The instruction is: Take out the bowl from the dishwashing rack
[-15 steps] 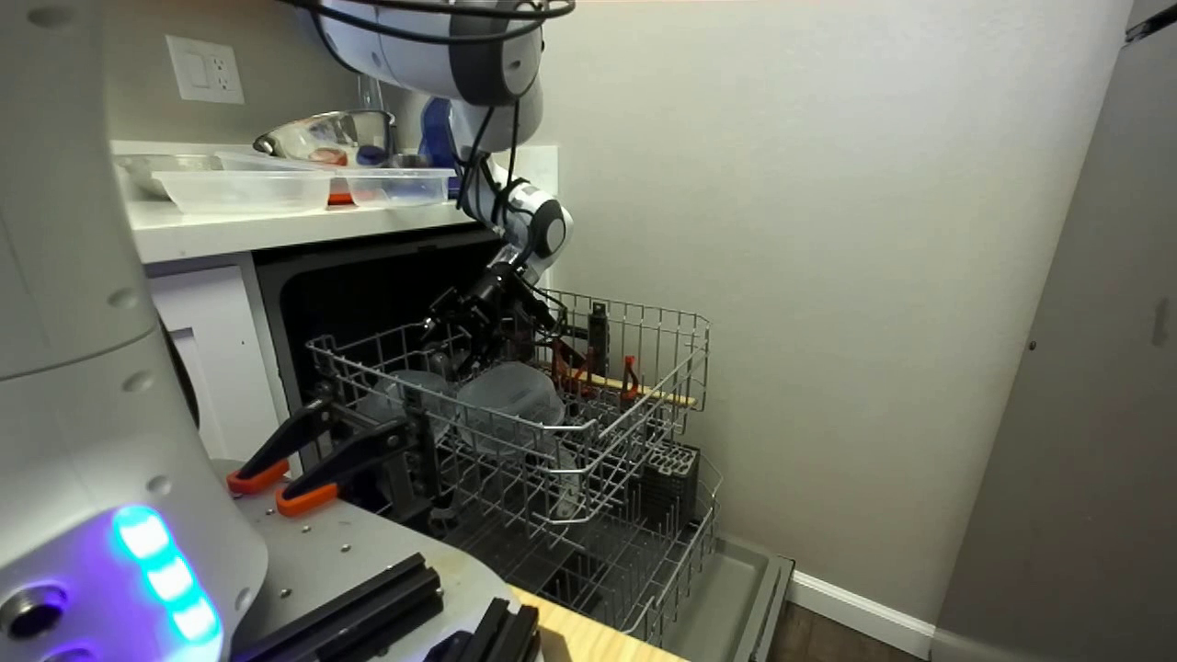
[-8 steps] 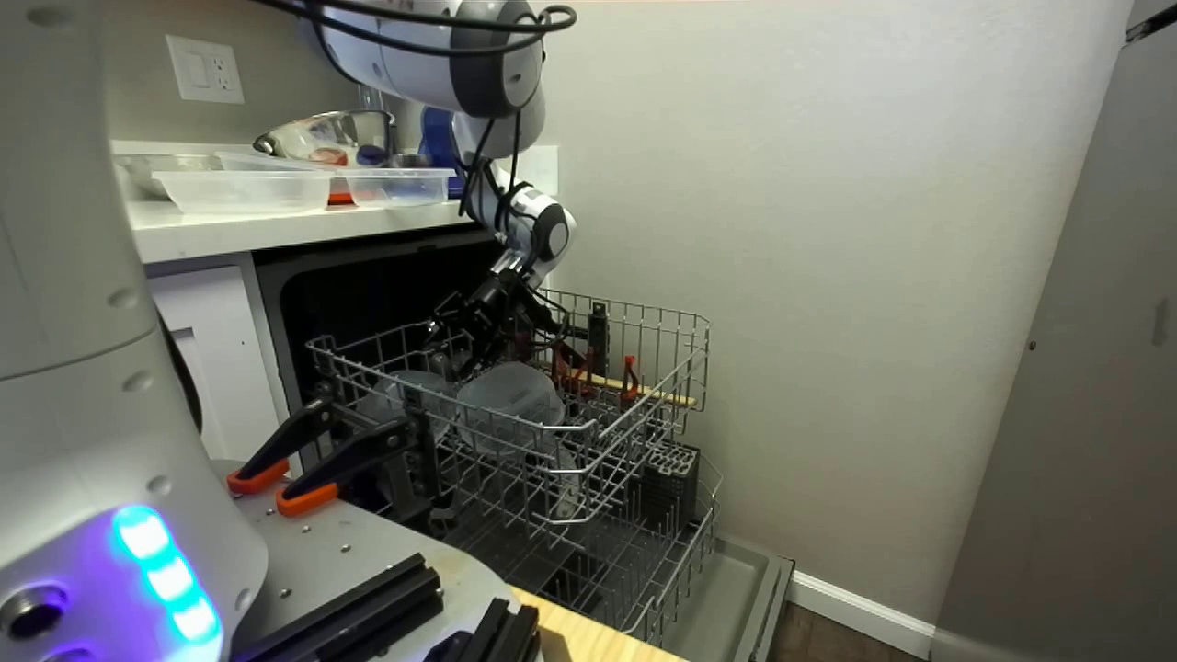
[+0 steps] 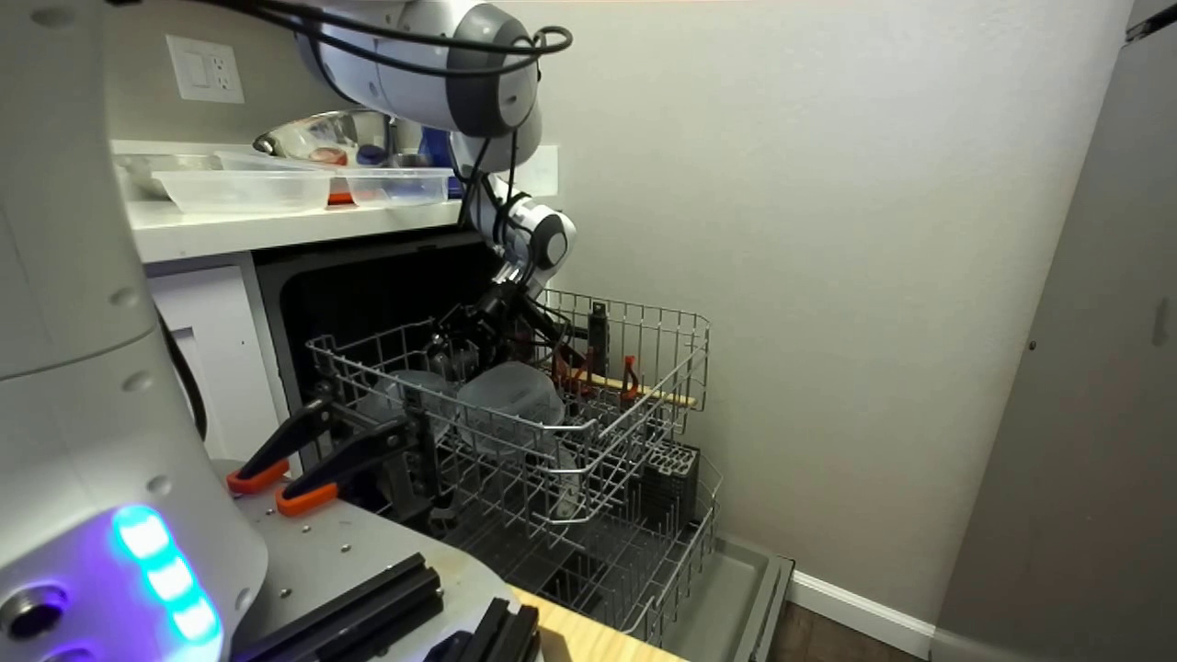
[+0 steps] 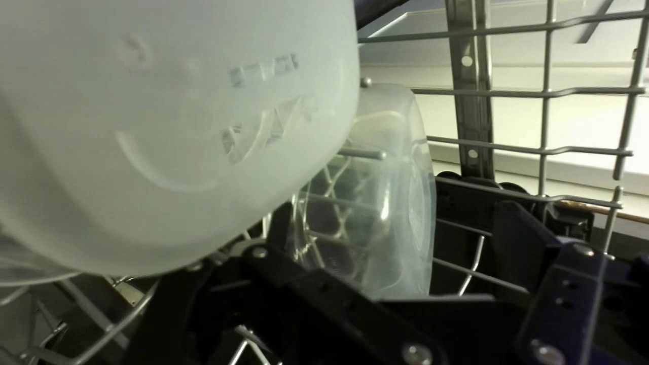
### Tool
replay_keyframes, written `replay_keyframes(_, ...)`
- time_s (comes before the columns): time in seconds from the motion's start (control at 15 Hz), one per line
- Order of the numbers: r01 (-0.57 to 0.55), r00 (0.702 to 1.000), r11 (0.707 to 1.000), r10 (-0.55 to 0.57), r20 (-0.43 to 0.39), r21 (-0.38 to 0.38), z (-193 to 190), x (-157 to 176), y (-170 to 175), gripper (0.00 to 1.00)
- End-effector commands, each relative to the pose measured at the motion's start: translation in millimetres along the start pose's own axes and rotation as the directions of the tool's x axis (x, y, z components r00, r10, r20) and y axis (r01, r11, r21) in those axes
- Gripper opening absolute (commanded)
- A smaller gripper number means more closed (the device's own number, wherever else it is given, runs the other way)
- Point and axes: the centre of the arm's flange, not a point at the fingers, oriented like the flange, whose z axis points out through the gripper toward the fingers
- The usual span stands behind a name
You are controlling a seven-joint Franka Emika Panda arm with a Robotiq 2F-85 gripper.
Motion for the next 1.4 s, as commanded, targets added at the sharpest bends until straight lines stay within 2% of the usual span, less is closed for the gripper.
replay_keyframes(0.0,-0.041,0.999,0.997,0.042,0.013,-0.06,2,12,3,1.0)
replay_keyframes(0.33,-0.041,0.996,0.995,0.049,0.077,-0.092,8,16,4,1.0)
replay_keyframes(0.93,-0.055,0.989,0.984,0.077,0.126,-0.172,17,20,3,1.0)
replay_keyframes(1.33,-0.056,0.986,0.984,0.082,0.144,-0.172,24,21,5,1.0)
